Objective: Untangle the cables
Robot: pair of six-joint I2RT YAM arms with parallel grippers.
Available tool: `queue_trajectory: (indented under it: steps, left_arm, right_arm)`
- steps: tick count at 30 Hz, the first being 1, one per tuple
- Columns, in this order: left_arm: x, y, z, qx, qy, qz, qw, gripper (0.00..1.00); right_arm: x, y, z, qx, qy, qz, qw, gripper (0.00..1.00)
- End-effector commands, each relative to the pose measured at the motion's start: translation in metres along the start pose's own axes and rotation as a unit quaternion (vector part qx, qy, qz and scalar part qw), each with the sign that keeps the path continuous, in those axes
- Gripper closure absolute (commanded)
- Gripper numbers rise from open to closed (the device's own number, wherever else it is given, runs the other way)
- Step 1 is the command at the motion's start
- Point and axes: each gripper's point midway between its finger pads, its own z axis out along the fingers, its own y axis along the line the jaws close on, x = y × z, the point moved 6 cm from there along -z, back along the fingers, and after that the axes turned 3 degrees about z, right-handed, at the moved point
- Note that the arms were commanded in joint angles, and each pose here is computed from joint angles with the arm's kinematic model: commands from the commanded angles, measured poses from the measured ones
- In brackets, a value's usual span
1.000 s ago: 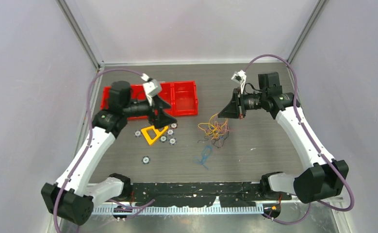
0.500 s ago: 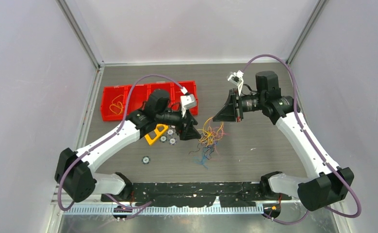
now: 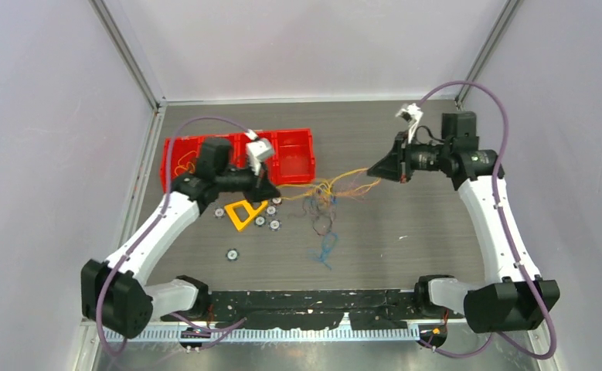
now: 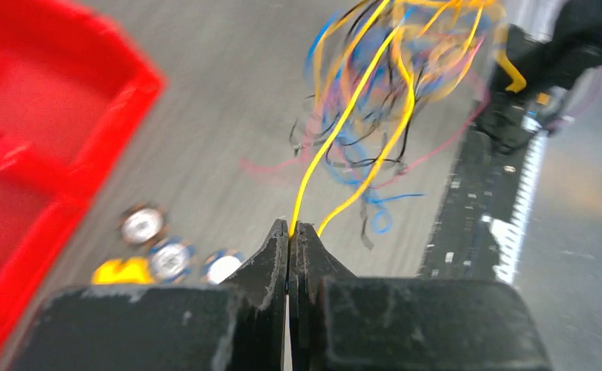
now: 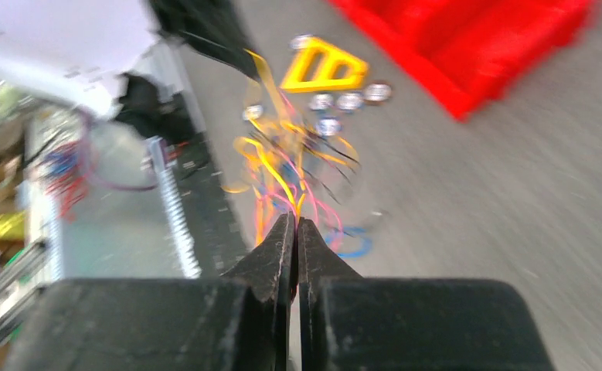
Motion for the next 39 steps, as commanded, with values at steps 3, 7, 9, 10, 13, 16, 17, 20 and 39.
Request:
queue_trajectory:
  steps: [3,7,9,10,13,16,17,20,39]
  left_arm:
    - [0.025,0.037,-0.083,-0.144,0.019,-0.021,0.989,1.0]
    - [0.043,0.05,-0.13,-0.212,0.041,-0.047,0.975,1.0]
    - [0.051,0.054,-0.152,-0.241,0.046,-0.057,0.968,1.0]
    - [0.055,0.055,-0.163,-0.254,0.05,-0.061,0.964,1.0]
    - [0.069,0.057,-0.195,-0.288,0.067,-0.067,0.953,1.0]
    - [0.082,0.056,-0.223,-0.313,0.078,-0.073,0.944,1.0]
    - [0.085,0.056,-0.232,-0.32,0.079,-0.073,0.941,1.0]
    - [0.088,0.056,-0.253,-0.338,0.074,-0.086,0.934,1.0]
    - [-0.116,0.024,-0.326,-0.433,-0.193,0.029,0.88,1.0]
  right_arm:
    - [0.004,-0.068,-0.066,0.225,0.025,-0.04,0.973,0.95]
    - [0.018,-0.103,-0.097,0.321,0.053,-0.048,0.944,0.95]
    - [0.025,-0.118,-0.109,0.349,0.066,-0.045,0.934,0.95]
    - [0.028,-0.125,-0.111,0.354,0.073,-0.048,0.931,0.95]
    - [0.038,-0.142,-0.127,0.381,0.087,-0.035,0.92,0.95]
    - [0.046,-0.154,-0.136,0.388,0.099,-0.028,0.916,0.95]
    - [0.048,-0.155,-0.138,0.389,0.101,-0.025,0.915,0.95]
    - [0.057,-0.161,-0.137,0.383,0.115,-0.019,0.916,0.95]
    - [0.065,-0.141,-0.113,0.293,0.104,0.018,0.95,0.95]
